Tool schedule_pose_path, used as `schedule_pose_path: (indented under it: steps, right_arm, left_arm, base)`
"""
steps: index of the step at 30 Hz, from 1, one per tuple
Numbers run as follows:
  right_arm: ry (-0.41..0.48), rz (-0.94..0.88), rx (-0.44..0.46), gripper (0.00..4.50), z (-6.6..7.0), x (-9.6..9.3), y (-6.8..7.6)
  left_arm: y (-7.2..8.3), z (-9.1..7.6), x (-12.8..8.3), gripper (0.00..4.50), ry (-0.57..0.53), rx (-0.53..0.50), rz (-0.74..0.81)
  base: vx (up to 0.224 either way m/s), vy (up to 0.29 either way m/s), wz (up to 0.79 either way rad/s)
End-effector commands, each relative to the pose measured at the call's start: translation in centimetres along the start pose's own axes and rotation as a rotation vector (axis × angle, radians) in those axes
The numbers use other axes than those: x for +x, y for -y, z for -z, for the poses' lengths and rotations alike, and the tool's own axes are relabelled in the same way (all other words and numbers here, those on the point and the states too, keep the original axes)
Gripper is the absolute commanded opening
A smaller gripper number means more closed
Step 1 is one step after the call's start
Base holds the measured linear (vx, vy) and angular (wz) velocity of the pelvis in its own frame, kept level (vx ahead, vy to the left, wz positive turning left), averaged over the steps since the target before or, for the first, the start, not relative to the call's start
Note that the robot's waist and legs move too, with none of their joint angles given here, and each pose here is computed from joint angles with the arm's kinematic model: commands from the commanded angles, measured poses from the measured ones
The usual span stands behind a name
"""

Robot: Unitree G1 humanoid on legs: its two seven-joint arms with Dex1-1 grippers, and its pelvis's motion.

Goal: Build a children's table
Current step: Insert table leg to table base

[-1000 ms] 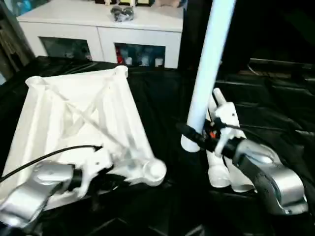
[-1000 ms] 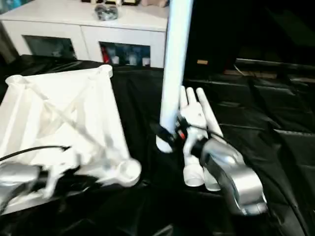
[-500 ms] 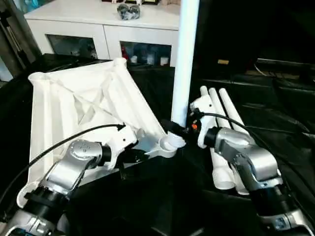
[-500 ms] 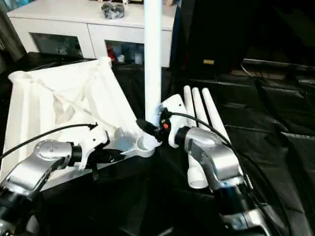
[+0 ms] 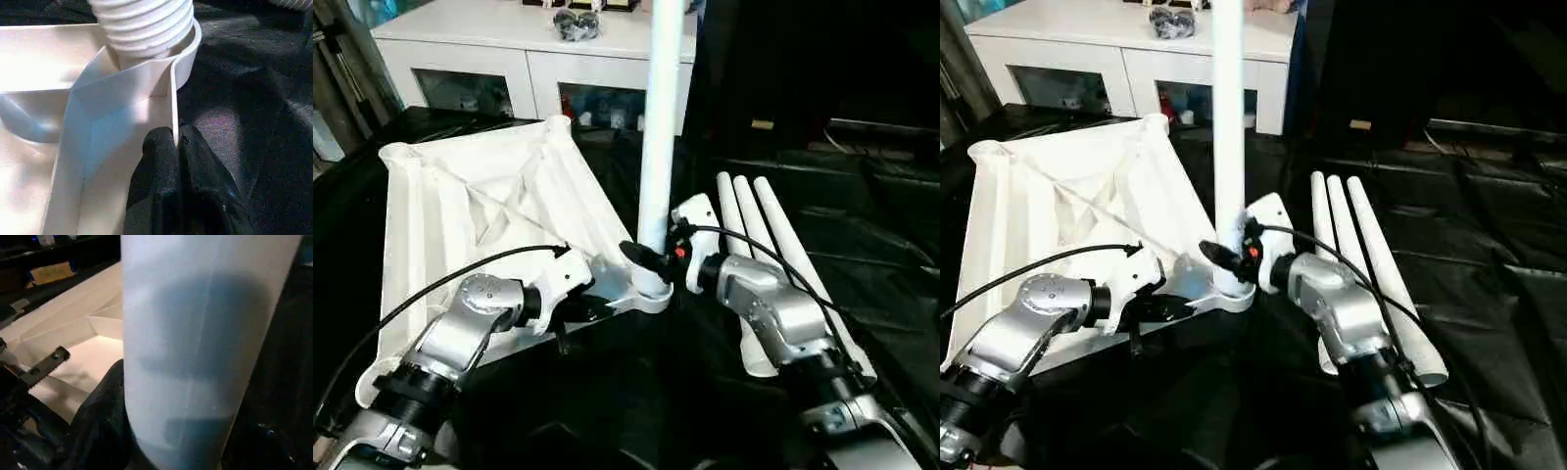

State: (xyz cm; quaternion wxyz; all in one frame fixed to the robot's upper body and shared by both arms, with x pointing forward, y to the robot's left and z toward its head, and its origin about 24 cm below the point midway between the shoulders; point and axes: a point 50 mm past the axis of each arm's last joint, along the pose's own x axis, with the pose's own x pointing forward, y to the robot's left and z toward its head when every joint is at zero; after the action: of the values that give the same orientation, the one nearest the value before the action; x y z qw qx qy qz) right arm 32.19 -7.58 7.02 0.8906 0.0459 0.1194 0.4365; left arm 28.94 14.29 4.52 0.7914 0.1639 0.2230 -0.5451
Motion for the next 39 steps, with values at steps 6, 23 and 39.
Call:
schedule_pose_path:
  steps: [6, 23, 39]
  right_arm:
    - [-0.037, 0.018, 0.031, 1.90, 1.8, 0.0, 0.7]
    - [-0.030, -0.001, -0.031, 1.90, 1.0, -1.5, 1.3]
    - [-0.045, -0.033, -0.045, 1.90, 0.6, -1.8, 0.9]
  left_arm:
    - [0.5, 0.2, 0.7, 0.00, 0.003, -0.005, 0.049]
    - [0.2, 0.2, 0.6, 0.00, -0.011, -0.002, 0.058]
    - [0.1, 0.1, 0.8, 0.00, -0.013, -0.004, 0.065]
  base:
    - [0.000, 0.000, 0.00]
    - [0.000, 0.000, 0.00]
    - [0.000, 0.000, 0.00]
